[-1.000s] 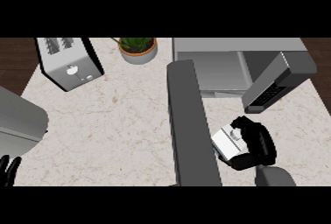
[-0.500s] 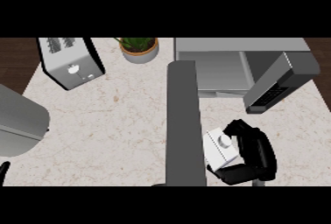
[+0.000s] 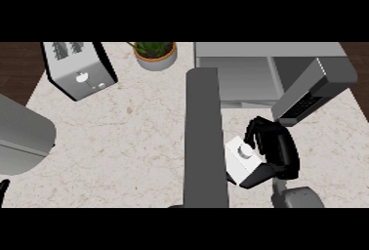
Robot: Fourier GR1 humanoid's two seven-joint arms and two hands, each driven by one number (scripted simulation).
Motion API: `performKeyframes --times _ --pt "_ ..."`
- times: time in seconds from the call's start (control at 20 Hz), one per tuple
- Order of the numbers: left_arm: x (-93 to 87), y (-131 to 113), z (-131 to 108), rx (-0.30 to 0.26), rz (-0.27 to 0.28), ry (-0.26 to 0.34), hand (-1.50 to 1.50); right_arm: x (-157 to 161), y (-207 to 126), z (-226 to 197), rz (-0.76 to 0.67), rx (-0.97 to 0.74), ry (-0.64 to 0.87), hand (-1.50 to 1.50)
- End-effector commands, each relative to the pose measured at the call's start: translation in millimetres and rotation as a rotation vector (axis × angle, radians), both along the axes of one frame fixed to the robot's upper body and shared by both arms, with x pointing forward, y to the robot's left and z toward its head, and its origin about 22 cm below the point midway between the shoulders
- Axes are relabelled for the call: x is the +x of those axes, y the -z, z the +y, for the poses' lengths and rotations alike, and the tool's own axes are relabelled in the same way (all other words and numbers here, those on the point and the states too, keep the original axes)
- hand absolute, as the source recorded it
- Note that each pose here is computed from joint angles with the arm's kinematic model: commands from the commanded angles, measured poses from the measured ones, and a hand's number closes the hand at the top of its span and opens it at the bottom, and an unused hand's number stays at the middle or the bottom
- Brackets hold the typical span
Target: Pick up the milk, place it into the microwave and close the microwave
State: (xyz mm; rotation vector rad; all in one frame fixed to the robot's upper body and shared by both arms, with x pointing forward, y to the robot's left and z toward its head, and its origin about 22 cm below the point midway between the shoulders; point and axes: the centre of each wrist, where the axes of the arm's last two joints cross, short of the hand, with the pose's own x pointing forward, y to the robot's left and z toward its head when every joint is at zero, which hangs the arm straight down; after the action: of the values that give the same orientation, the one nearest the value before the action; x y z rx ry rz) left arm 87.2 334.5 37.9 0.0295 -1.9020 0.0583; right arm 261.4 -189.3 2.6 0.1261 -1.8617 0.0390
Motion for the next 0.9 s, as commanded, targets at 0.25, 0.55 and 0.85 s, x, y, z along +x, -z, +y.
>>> performKeyframes --times 0.25,0.55,0.85 --pt "3.9 8.4 25.8 0.0 0.024 0.028 -1.5 69.8 2.2 26.0 0.08 -0.065 0.168 1.5" --pt "7.3 1.1 17.1 0.009 0.009 0.025 -1.5 85.2 42.8 18.9 0.086 -0.09 0.227 1.5" --pt "17.1 8.1 32.2 -0.005 0.02 0.03 -1.5 113.9 45.6 15.3 0.051 -0.105 0.201 1.5"
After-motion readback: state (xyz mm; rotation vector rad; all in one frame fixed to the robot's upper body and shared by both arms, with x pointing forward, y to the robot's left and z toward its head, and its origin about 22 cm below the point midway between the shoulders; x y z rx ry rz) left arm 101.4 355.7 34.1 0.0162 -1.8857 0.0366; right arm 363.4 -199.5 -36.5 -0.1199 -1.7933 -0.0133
